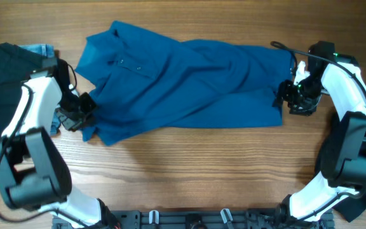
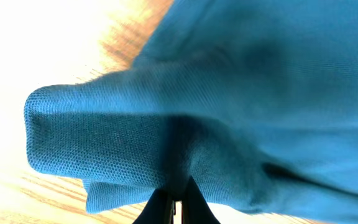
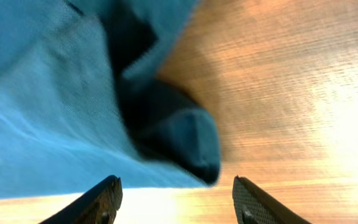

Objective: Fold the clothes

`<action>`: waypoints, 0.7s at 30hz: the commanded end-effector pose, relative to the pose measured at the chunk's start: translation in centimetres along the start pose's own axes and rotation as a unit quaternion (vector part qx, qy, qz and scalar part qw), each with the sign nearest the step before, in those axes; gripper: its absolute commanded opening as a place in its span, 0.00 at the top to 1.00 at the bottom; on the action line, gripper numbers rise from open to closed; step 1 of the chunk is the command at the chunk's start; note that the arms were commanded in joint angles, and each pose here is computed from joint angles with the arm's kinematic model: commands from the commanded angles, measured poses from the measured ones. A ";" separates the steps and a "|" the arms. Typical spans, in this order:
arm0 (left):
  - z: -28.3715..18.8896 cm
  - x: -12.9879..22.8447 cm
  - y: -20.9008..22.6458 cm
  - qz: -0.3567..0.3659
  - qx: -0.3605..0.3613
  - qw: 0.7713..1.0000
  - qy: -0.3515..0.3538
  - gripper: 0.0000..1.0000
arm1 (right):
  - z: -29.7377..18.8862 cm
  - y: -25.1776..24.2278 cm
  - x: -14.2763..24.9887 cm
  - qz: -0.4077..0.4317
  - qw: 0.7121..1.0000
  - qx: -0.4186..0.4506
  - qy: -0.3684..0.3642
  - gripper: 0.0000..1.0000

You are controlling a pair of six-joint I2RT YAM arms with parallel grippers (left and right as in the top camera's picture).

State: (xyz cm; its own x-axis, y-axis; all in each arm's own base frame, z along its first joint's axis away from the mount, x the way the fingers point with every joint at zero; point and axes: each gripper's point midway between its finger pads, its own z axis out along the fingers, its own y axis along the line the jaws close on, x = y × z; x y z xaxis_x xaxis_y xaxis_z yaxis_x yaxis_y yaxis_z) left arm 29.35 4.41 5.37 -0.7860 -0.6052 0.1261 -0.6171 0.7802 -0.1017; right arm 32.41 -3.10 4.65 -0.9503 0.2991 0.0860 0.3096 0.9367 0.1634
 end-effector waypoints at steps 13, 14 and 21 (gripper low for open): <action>-4.5 3.4 0.0 0.004 0.024 1.000 0.010 0.96 | -7.0 -0.4 -0.3 -0.031 0.993 0.032 -0.108 0.31; -4.5 3.4 -0.1 0.005 0.025 1.000 0.009 0.96 | -6.8 -0.1 -0.2 -0.039 0.993 0.025 -0.105 0.31; -4.5 3.1 -0.2 0.006 0.028 1.000 0.002 0.96 | -4.4 0.8 -0.6 -0.050 0.995 -0.007 -0.090 0.31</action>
State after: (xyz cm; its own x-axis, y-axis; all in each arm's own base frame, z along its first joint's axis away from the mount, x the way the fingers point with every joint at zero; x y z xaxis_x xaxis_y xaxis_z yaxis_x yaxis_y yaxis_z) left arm 26.74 3.10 9.63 -0.7849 -0.6015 0.1490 -0.6187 0.7741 -0.1342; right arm 33.59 -4.27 10.93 -0.9545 0.2541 -0.1562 0.2353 0.9633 0.1290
